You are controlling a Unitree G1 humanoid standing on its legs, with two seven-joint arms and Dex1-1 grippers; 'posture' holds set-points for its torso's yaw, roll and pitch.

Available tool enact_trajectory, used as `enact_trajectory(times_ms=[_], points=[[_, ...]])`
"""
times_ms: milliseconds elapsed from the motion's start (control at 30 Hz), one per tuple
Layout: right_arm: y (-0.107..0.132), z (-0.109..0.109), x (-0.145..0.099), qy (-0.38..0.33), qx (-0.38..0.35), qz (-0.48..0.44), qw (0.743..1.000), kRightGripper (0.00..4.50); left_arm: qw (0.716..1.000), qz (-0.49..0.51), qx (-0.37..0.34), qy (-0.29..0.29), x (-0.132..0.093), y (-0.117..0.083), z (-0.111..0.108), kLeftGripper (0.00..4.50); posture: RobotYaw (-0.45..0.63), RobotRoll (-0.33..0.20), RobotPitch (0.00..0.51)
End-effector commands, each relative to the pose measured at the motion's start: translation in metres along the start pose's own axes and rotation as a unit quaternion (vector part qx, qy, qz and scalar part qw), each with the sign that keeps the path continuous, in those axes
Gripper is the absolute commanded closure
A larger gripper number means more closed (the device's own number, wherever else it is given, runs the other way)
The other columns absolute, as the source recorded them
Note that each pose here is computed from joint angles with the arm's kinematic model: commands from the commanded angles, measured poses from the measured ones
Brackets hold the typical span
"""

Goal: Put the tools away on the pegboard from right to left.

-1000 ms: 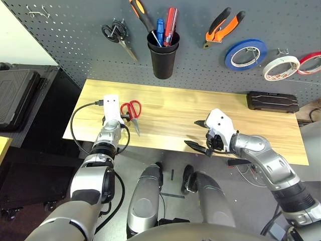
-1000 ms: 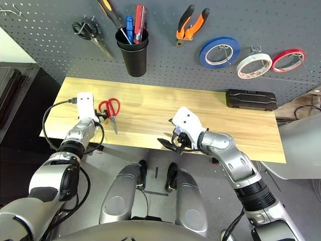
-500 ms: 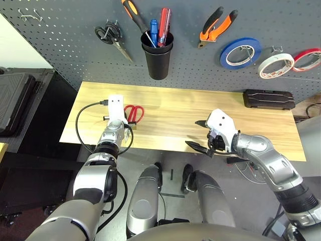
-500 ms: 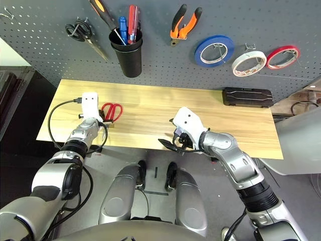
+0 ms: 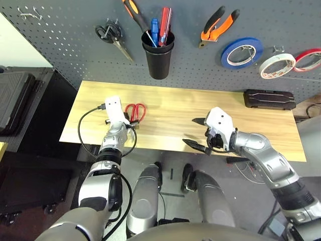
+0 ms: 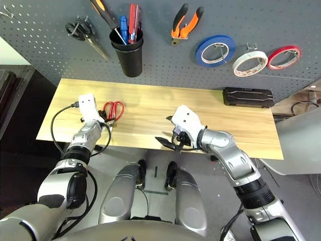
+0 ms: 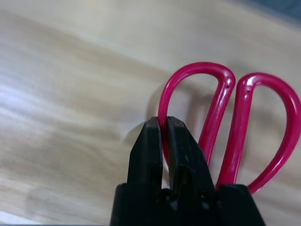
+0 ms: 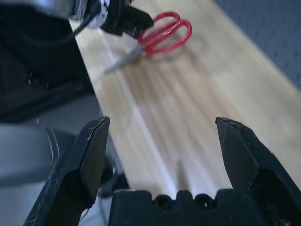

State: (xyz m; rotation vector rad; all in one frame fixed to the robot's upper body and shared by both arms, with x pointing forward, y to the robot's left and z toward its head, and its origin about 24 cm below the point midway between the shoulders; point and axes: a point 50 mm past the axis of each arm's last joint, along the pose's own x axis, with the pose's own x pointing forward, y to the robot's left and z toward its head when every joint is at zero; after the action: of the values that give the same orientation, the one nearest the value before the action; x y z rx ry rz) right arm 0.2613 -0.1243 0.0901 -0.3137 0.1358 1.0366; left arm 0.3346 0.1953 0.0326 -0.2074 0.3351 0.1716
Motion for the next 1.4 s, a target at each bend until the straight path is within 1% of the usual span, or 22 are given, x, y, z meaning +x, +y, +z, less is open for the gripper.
enact_trajectory(times_ms=[33, 200, 300, 467, 733, 867, 1067, 1400], points=[[-0.004, -0.002, -0.002, -0.019, 0.012, -0.001, 1.0, 0.0, 1.0, 0.002, -0.014, -0.021, -0.016, 0.0, 0.009, 4.46, 0.23, 0.0, 0.265], [-0.008, 0.006, -0.003, -0.088, 0.01, -0.001, 0.996, 0.0, 0.997, 0.012, -0.037, -0.072, -0.039, 0.007, 0.029, 4.46, 0.25, 0.0, 0.247], [-0.008, 0.009, -0.003, -0.14, 0.009, 0.0, 0.99, 0.0, 0.992, 0.01, -0.047, -0.116, -0.051, 0.012, 0.045, 4.46, 0.27, 0.0, 0.24], [-0.009, 0.013, 0.001, -0.197, 0.005, -0.006, 0.98, 0.0, 0.981, 0.001, -0.064, -0.182, -0.062, 0.018, 0.07, 4.46, 0.29, 0.0, 0.224], [-0.014, 0.026, 0.008, -0.271, -0.003, -0.017, 0.962, 0.0, 0.961, -0.037, -0.07, -0.265, -0.074, 0.013, 0.104, 4.46, 0.31, 0.0, 0.209], [-0.016, 0.029, 0.009, -0.285, -0.008, -0.022, 0.958, 0.0, 0.952, -0.063, -0.066, -0.293, -0.081, 0.007, 0.115, 4.46, 0.31, 0.0, 0.206], [-0.018, 0.033, 0.011, -0.31, -0.011, -0.037, 0.95, 0.0, 0.942, -0.076, -0.07, -0.319, -0.086, 0.004, 0.13, 4.46, 0.32, 0.0, 0.198], [-0.022, 0.035, 0.014, -0.316, -0.018, -0.046, 0.948, 0.0, 0.927, -0.111, -0.074, -0.35, -0.088, -0.003, 0.158, 4.46, 0.31, 0.0, 0.187]])
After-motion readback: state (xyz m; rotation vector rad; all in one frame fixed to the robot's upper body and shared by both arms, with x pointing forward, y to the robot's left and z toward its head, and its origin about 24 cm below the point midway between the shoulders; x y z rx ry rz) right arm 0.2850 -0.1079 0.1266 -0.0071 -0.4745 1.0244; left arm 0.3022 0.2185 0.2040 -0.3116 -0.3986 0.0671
